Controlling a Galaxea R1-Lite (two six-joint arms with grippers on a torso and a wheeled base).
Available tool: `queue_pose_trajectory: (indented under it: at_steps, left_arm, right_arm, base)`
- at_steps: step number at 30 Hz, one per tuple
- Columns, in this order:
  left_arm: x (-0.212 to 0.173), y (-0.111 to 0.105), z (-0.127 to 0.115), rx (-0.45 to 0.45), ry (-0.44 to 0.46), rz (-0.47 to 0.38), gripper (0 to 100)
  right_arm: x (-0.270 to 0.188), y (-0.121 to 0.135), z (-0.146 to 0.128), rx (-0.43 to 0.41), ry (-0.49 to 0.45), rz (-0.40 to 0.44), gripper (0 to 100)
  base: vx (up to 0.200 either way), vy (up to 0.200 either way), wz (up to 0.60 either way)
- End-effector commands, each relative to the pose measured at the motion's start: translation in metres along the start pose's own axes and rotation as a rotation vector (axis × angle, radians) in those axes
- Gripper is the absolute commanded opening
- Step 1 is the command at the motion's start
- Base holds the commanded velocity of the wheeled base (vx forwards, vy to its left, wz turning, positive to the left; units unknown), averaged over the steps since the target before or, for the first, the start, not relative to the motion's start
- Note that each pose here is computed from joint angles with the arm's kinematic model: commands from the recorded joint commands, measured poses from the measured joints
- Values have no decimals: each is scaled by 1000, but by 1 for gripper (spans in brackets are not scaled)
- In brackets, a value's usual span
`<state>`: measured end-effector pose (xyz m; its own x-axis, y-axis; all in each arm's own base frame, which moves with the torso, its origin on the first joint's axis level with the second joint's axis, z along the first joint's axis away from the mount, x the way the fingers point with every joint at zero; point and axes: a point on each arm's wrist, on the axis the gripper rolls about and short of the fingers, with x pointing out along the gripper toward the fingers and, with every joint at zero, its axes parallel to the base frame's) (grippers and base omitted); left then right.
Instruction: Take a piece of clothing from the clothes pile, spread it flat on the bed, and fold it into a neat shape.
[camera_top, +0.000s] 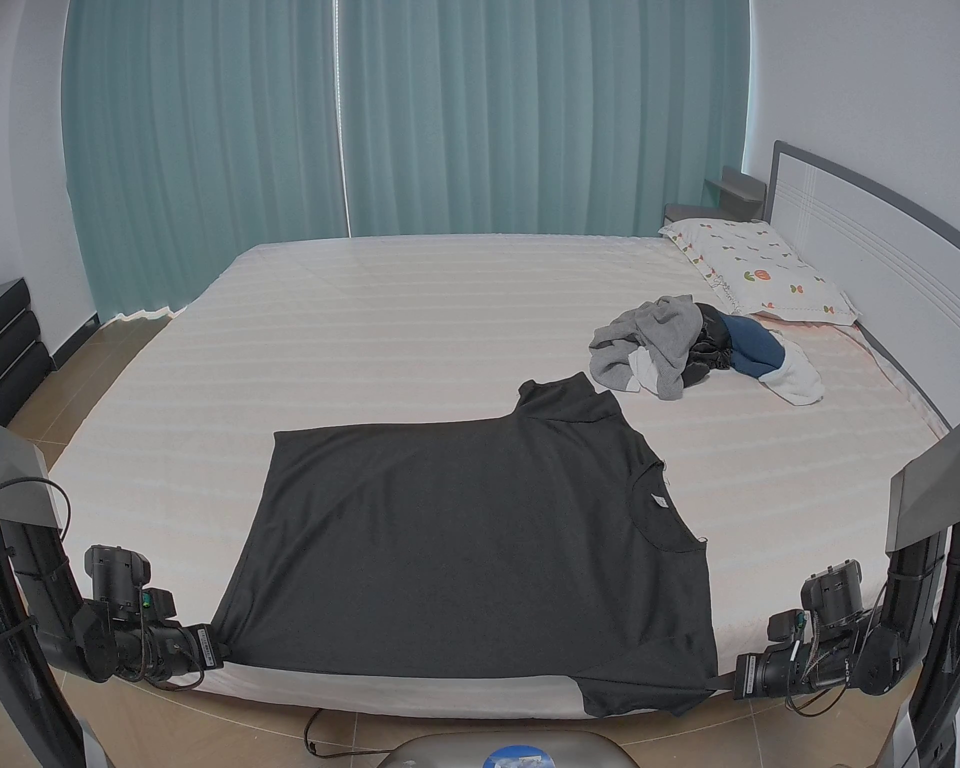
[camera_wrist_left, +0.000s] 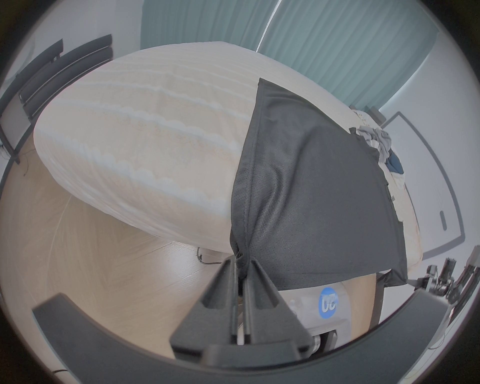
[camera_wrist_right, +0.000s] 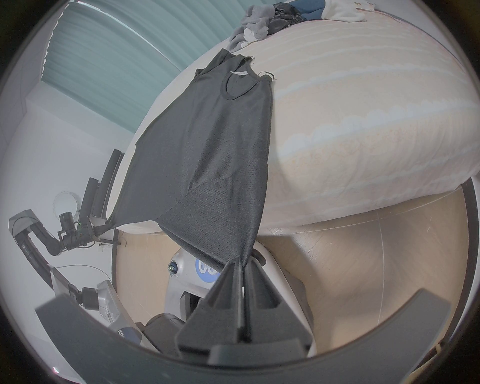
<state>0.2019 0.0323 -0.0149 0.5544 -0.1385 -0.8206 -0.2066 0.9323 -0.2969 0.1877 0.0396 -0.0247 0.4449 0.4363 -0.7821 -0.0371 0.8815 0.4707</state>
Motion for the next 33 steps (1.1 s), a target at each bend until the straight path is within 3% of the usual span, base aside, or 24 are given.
queue_pose_trajectory:
  at_steps: [1, 23, 28, 33]
  left_arm:
    - [-3, 1, -5, 18, 15, 17, 0]
    - [-19, 1, -26, 153, 73, 55, 0]
    - [-20, 2, -26, 154, 71, 69, 0]
    - [-25, -1, -21, 155, 22, 64, 0]
  right_arm:
    - [-7, 2, -3, -11, 2, 0, 0]
    - [-27, 5, -16, -124, 112, -32, 0]
    - [-29, 6, -14, -137, 90, -27, 0]
    - [-36, 12, -5, -161, 0, -1, 0]
  base:
    - [0, 0, 0]
    - [0, 0, 0]
    - [0, 0, 0]
    - [0, 0, 0]
